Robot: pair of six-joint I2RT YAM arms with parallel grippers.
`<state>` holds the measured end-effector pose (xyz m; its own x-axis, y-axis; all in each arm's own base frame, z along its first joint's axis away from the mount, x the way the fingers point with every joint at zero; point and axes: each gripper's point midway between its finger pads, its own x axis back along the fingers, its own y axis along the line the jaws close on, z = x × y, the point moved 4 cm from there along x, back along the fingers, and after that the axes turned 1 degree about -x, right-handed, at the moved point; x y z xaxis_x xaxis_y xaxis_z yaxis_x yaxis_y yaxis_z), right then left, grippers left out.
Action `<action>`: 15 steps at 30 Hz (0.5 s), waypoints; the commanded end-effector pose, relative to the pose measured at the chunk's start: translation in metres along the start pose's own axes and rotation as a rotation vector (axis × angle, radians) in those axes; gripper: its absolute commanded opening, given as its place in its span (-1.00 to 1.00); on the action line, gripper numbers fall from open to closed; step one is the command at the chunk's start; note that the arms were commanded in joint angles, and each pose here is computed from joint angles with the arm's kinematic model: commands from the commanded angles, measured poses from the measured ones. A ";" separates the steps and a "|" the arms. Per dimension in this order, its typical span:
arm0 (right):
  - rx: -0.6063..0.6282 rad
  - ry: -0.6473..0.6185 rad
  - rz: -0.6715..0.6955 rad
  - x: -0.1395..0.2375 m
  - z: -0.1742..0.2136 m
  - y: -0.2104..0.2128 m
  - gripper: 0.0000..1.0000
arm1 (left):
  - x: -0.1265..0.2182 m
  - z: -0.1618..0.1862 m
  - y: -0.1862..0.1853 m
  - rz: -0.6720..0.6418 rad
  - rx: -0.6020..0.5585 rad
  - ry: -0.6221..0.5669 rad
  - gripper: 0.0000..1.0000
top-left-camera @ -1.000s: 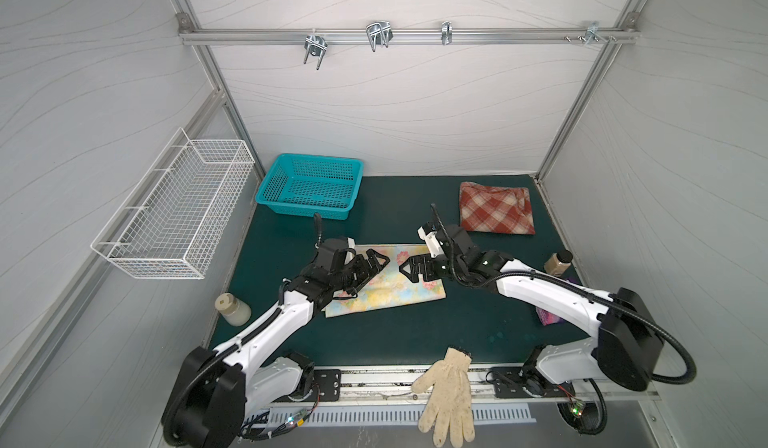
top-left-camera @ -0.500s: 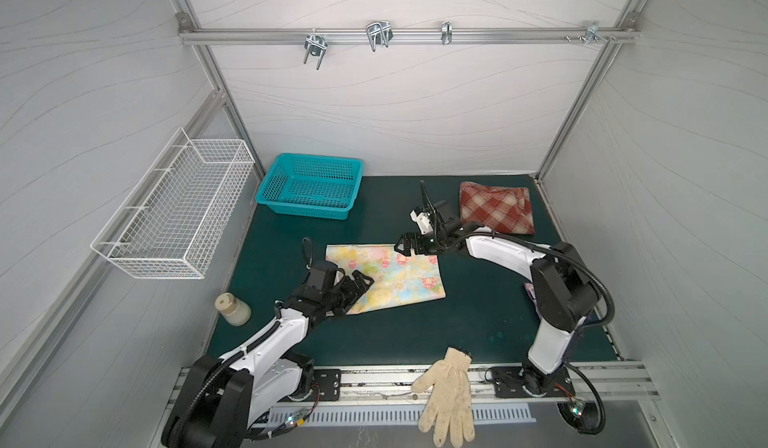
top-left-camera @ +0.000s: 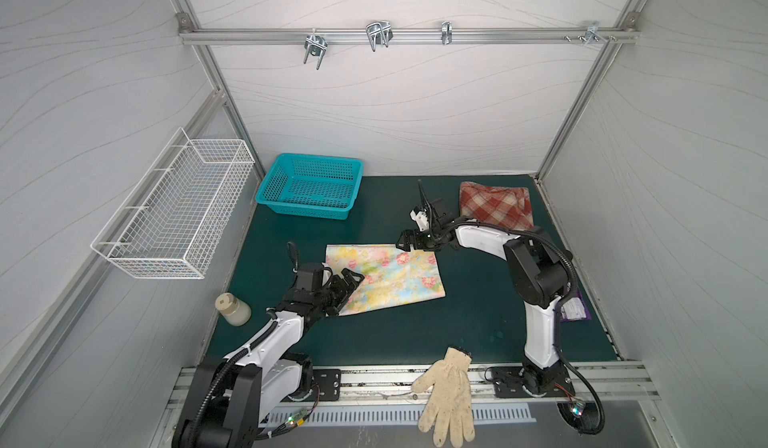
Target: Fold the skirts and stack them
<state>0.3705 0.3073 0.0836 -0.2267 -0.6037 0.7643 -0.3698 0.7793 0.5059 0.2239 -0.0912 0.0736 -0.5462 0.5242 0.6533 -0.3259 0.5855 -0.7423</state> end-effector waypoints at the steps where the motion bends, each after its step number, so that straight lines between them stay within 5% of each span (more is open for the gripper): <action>1: 0.000 0.016 0.039 -0.004 -0.002 -0.016 0.99 | 0.004 0.013 0.027 -0.115 0.042 0.020 0.98; 10: 0.066 -0.104 0.013 0.058 -0.014 0.018 0.98 | 0.031 -0.040 -0.045 -0.038 -0.070 -0.120 0.98; 15: 0.094 -0.132 0.057 0.088 0.005 0.021 0.99 | 0.014 -0.087 -0.083 -0.035 -0.110 -0.109 0.98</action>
<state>0.3517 0.2797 0.1507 -0.3436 -0.6091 0.7148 -0.4164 0.7810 0.4653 0.2831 -0.0798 0.1422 -0.5978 0.4414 0.6692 -0.3142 0.6390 -0.7021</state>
